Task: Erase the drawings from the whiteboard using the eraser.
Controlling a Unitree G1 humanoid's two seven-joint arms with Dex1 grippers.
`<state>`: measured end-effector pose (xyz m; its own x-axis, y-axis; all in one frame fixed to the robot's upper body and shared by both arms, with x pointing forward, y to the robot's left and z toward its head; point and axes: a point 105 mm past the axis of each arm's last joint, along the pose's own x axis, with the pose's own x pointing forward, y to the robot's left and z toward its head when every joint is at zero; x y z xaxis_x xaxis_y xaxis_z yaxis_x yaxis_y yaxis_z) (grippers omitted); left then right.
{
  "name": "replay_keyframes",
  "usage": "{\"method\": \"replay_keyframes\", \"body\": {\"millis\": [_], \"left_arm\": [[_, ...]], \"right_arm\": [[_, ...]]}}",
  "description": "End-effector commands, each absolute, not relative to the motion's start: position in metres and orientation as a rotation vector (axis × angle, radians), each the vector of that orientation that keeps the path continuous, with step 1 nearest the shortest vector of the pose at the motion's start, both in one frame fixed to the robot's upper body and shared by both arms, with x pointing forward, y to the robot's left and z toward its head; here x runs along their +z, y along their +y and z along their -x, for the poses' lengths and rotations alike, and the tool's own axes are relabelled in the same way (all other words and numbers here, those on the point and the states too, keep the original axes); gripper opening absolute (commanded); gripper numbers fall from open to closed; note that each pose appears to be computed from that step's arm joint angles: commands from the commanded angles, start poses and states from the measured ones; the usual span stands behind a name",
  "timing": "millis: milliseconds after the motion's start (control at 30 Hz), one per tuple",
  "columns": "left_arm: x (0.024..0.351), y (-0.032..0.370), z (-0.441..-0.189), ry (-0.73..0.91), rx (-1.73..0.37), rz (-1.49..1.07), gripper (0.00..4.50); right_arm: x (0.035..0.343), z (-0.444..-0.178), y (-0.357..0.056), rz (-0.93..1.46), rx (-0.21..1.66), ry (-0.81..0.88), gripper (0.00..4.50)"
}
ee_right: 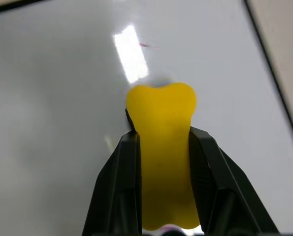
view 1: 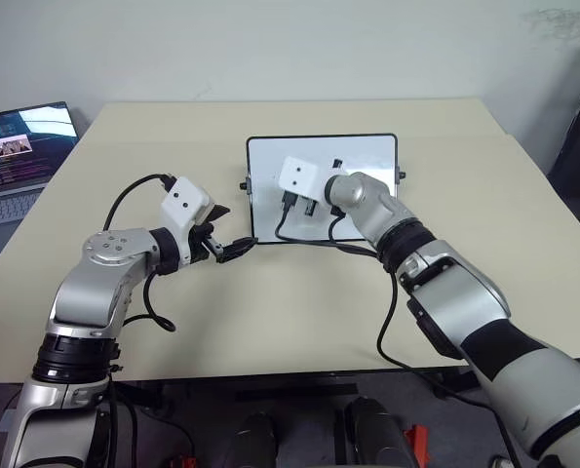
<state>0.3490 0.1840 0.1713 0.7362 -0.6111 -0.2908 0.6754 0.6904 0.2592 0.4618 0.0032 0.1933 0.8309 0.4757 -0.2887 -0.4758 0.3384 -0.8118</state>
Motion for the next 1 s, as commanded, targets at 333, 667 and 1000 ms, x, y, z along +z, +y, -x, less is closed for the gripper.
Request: {"method": "replay_keyframes", "body": {"millis": [333,667,1000], "left_arm": [[0.18,0.181,-0.345,0.149,-0.731,-0.385,4.5],[0.179,0.173,-0.337,0.135,-0.736,-0.365,4.5],[0.17,0.187,-0.336,0.188,-0.688,-0.404,4.5]], "right_arm": [[0.191,-0.452,0.03,1.057,0.685,-0.015,0.96],[0.231,-0.451,0.056,0.997,0.599,-0.142,0.96],[0.23,-0.444,0.075,1.051,0.577,-0.204,0.96]]}}
